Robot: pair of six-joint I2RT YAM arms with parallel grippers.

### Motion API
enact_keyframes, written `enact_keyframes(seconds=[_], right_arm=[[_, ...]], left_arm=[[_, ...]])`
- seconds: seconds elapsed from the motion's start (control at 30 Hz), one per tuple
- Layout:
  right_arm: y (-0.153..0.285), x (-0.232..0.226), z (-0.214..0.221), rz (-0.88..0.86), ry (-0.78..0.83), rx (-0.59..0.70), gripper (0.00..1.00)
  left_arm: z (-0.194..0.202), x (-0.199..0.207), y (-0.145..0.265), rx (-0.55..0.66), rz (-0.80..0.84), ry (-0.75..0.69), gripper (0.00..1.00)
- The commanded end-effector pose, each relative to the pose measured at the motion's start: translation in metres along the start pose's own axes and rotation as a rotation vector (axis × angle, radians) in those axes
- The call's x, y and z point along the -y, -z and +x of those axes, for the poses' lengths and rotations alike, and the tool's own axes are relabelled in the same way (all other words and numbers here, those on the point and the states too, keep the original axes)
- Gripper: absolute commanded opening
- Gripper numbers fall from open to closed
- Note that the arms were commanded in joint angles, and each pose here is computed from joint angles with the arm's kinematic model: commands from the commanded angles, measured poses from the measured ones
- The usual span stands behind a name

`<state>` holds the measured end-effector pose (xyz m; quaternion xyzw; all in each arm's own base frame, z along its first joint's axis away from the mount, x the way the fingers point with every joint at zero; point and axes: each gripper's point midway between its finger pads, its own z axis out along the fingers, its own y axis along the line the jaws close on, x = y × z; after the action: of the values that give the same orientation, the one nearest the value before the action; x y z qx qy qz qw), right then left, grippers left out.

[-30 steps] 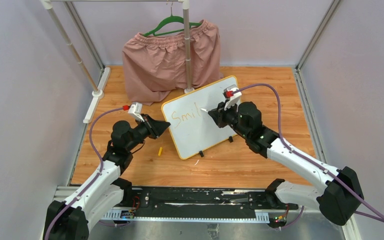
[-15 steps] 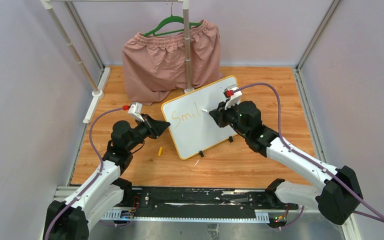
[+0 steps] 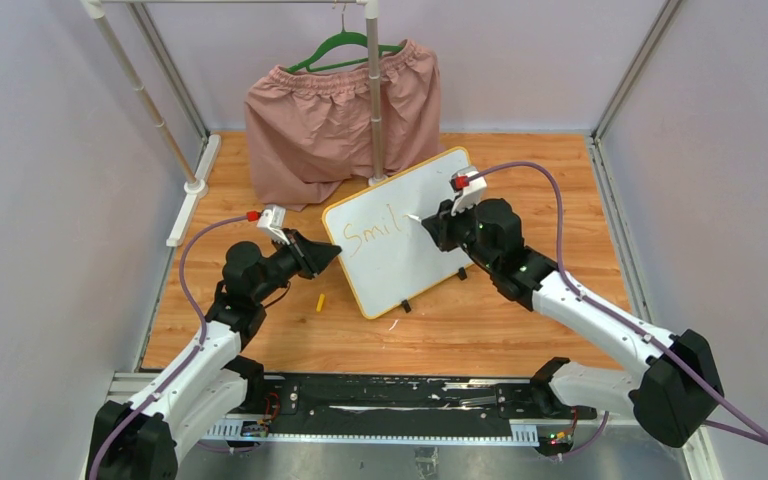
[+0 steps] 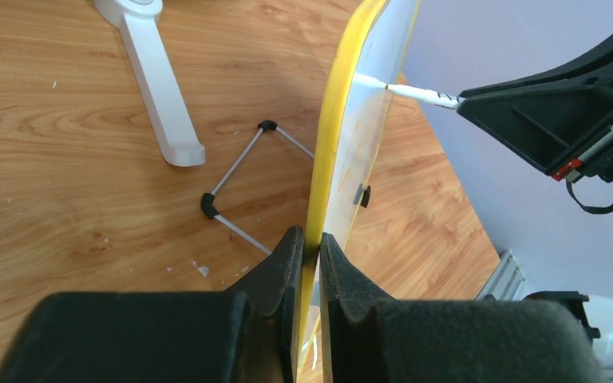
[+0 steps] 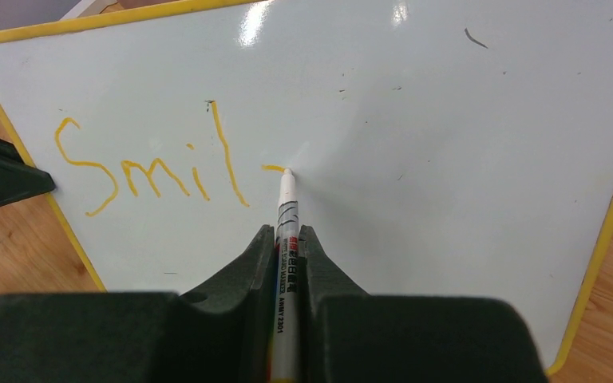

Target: Write a sentence on the whiteboard

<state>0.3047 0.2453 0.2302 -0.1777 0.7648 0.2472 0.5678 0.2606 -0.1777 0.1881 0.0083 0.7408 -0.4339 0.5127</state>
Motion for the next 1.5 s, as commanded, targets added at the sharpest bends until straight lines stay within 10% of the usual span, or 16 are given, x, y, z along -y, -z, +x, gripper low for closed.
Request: enact_keyframes(seconds=[0.0, 1.47], right_arm=[[-0.002, 0.012, -0.013, 0.056, -0.002, 0.016, 0.00], [-0.004, -0.022, 0.003, -0.085, 0.004, -0.037, 0.00]], left_arm=[[-0.003, 0.005, 0.002, 0.013, 0.025, -0.017, 0.00], [-0.002, 0.004, 0.002, 0.012, 0.023, -0.016, 0.00]])
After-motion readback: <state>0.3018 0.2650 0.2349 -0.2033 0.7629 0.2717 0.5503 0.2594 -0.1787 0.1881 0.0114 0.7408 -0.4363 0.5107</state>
